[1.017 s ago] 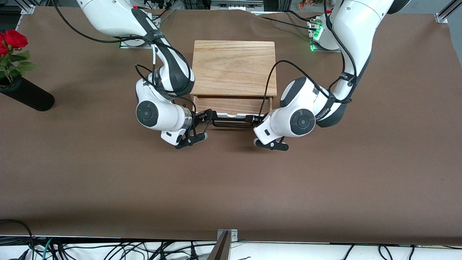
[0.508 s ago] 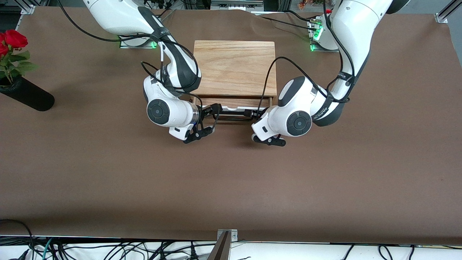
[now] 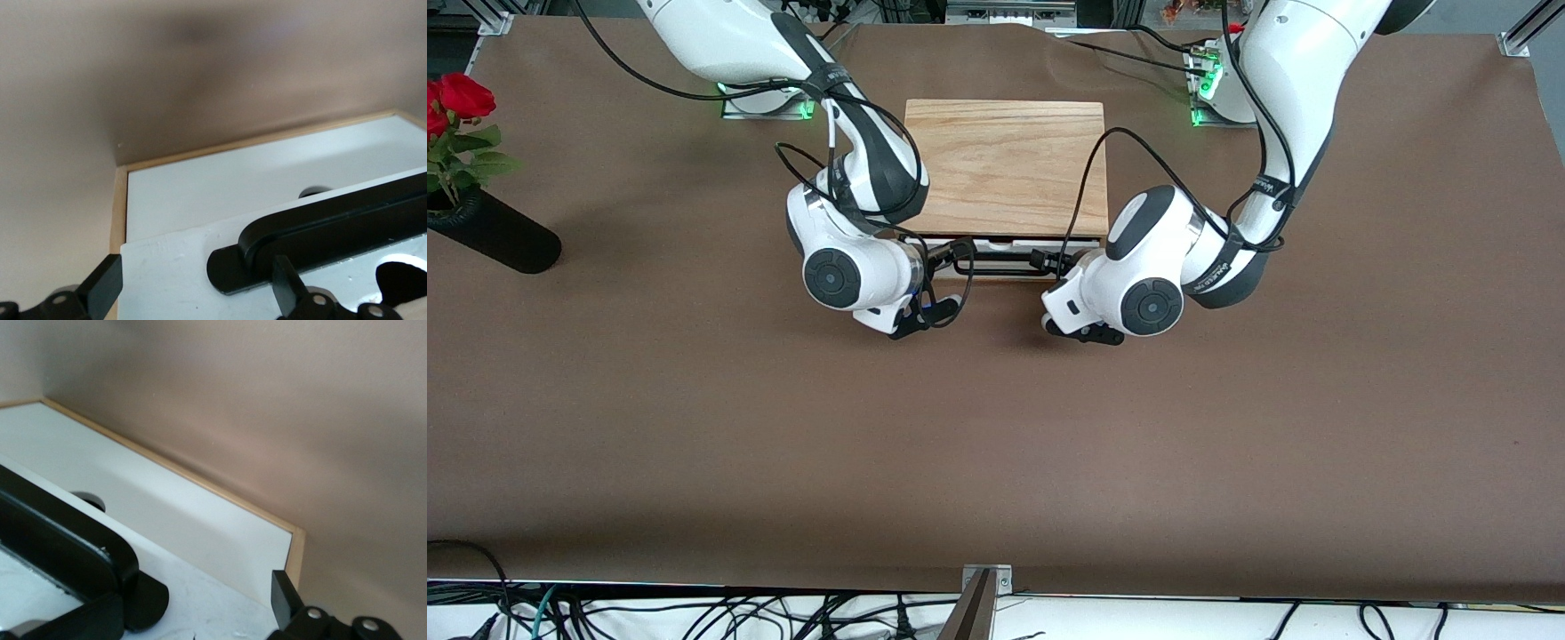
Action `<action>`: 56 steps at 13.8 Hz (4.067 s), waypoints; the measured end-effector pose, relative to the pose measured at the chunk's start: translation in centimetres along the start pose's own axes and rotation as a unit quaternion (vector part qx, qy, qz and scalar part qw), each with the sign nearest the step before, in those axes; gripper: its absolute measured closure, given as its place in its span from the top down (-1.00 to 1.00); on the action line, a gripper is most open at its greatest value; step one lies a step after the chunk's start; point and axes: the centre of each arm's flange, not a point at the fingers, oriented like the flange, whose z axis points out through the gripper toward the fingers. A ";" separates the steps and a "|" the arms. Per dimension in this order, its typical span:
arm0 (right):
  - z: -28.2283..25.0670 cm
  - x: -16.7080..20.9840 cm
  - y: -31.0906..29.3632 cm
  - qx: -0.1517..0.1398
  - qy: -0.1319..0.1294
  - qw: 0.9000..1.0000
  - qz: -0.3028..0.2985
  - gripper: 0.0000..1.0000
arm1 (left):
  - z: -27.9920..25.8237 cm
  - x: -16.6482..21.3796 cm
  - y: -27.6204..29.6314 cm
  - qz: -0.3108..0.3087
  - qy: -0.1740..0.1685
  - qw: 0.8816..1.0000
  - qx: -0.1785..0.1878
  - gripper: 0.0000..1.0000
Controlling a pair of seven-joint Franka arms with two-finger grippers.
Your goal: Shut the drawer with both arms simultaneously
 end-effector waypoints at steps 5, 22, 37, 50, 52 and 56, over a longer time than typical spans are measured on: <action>0.5 -0.5 -0.4 -0.002 -0.019 1.000 -0.003 1.00 | 0.3 -0.4 0.4 0.001 -0.015 1.000 -0.007 1.00; -11.6 2.3 0.6 -0.003 0.122 0.993 -0.004 1.00 | -22.6 -2.0 -14.9 -0.091 0.218 0.970 0.063 1.00; -32.1 -3.4 24.1 -0.154 0.269 0.942 0.126 1.00 | -28.7 -16.9 -21.9 -0.147 0.291 0.939 0.111 1.00; -38.8 -20.8 31.2 -0.168 0.268 0.935 0.160 1.00 | -28.9 -19.0 -21.9 -0.151 0.276 0.942 0.117 1.00; -38.0 -21.3 30.8 -0.166 0.259 0.939 0.151 1.00 | -28.9 -19.0 -21.9 -0.150 0.276 0.942 0.117 1.00; -37.4 -22.1 29.6 -0.161 0.243 0.946 0.144 1.00 | -29.0 -19.1 -21.8 -0.150 0.277 0.942 0.117 1.00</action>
